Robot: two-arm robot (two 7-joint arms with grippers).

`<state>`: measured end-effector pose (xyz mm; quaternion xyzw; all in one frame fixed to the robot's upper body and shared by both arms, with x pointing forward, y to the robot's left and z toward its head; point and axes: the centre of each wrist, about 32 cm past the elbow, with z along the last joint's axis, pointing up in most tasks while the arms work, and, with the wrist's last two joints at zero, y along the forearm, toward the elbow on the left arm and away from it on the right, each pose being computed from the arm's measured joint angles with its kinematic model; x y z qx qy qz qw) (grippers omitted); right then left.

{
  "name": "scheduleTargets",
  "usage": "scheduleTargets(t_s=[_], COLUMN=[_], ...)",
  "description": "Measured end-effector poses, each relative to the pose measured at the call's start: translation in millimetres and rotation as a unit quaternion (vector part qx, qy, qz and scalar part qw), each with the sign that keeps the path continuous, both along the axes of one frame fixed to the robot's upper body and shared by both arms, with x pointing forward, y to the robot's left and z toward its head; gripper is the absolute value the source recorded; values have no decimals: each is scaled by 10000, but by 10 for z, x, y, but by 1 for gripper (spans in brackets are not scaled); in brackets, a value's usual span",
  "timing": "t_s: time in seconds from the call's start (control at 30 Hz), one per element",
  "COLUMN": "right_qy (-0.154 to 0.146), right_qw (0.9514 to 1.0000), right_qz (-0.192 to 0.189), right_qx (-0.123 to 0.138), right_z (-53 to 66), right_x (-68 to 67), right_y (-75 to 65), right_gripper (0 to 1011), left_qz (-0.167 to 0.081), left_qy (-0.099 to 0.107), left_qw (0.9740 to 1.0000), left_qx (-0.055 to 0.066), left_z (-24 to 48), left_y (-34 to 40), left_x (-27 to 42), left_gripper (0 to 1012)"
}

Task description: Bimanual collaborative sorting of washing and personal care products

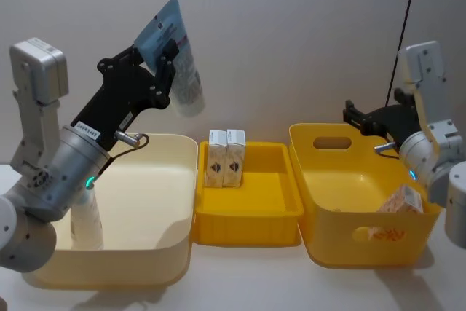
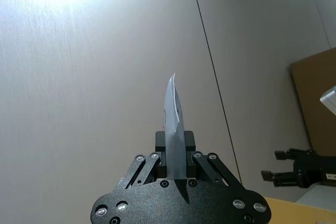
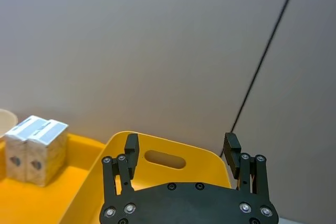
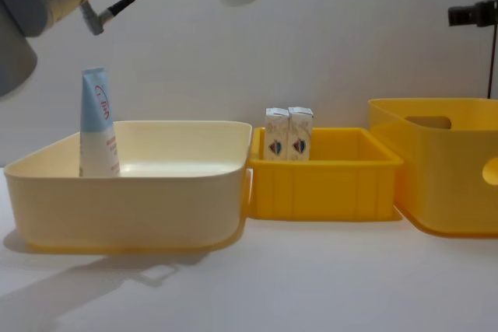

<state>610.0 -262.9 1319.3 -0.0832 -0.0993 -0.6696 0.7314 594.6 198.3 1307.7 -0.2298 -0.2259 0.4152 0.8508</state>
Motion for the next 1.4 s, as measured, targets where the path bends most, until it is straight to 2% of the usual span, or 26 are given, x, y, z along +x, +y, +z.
scheduleTargets(t_s=[0.37, 0.63, 0.8, 0.93, 1.23, 1.37, 1.4], right_qy=[88, 219, 349, 388, 501, 548, 570], right_qw=[9965, 9891, 9807, 9768, 9669, 9608, 9579], right_qz=[819, 1440, 1909, 2089, 2477, 2689, 2781], right_qx=[-134, -212, -245, -270, -357, -401, -427], right_z=[43, 88, 114, 123, 115, 110, 107], right_x=[-72, -130, -158, -148, -106, -88, -81], right_y=[-87, -152, -200, -203, -131, -91, -71], right_gripper=[1001, 1001, 1001, 1001, 1001, 1001, 1001], left_qz=[-134, -201, -223, -238, -249, -264, -272], left_qy=[-56, -34, 13, 47, 166, 233, 261], left_qw=[9998, 9995, 9994, 9994, 9993, 9992, 9991], left_qx=[-167, -243, -248, -243, -206, -184, -174], left_z=[7, -1, -12, -14, -40, -56, -65], left_y=[-39, -46, -43, -44, -40, -44, -48], left_x=[-11, -14, -19, -32, -83, -104, -112], left_gripper=[188, 186, 186, 188, 186, 186, 186])
